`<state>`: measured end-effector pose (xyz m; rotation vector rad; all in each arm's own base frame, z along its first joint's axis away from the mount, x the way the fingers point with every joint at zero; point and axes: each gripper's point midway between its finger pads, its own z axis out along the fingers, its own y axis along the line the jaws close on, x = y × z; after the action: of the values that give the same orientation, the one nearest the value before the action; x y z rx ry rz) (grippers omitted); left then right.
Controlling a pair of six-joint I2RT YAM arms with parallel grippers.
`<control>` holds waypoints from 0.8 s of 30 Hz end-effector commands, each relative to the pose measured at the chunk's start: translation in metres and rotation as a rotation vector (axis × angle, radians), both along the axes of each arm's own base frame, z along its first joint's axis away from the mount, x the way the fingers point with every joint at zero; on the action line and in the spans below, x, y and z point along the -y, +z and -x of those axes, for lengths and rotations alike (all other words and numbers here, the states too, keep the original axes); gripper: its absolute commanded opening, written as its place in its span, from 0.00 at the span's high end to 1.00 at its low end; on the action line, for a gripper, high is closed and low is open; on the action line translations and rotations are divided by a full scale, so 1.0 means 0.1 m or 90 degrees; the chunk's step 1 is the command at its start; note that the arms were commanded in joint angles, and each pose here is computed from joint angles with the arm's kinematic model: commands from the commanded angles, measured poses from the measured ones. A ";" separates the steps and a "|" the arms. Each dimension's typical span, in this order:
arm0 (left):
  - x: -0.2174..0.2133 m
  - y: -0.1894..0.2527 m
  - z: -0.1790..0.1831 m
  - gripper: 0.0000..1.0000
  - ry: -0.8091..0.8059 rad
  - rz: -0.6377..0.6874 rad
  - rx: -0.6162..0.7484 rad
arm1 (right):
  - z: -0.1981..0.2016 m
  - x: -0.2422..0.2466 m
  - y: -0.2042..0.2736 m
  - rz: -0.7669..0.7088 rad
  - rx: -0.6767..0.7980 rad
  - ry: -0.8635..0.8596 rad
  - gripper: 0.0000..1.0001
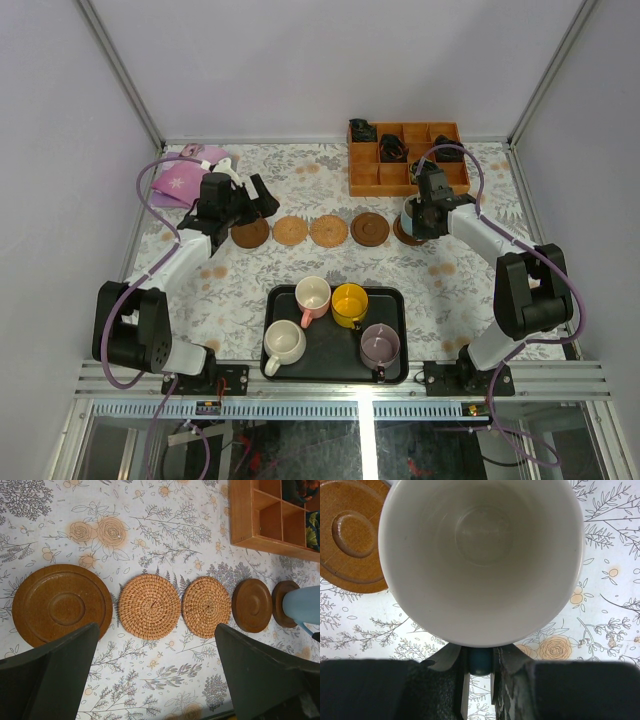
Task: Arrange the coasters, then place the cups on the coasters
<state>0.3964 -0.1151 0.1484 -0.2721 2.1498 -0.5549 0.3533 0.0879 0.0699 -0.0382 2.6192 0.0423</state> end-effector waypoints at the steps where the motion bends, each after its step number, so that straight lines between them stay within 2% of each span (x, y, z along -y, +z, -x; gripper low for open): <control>1: 0.05 0.19 -0.11 0.00 -0.011 0.007 0.048 | -0.31 0.00 0.28 -0.007 0.082 -0.028 1.00; 9: 0.03 0.19 -0.08 0.00 -0.009 0.003 0.047 | -0.30 0.00 0.25 -0.007 0.075 -0.031 1.00; 19: 0.04 0.19 -0.09 0.00 -0.010 0.004 0.047 | -0.24 -0.04 0.23 -0.026 0.064 -0.031 0.55; 21: 0.04 0.19 -0.10 0.00 -0.010 0.004 0.048 | -0.23 -0.04 0.22 -0.025 0.060 -0.030 0.49; 24: 0.04 0.18 -0.09 0.00 -0.010 0.004 0.047 | -0.22 -0.03 0.22 -0.023 0.057 -0.031 0.46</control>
<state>0.3960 -0.1161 0.1487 -0.2678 2.1506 -0.5616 0.3602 0.0882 0.0722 0.0161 2.5916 0.0428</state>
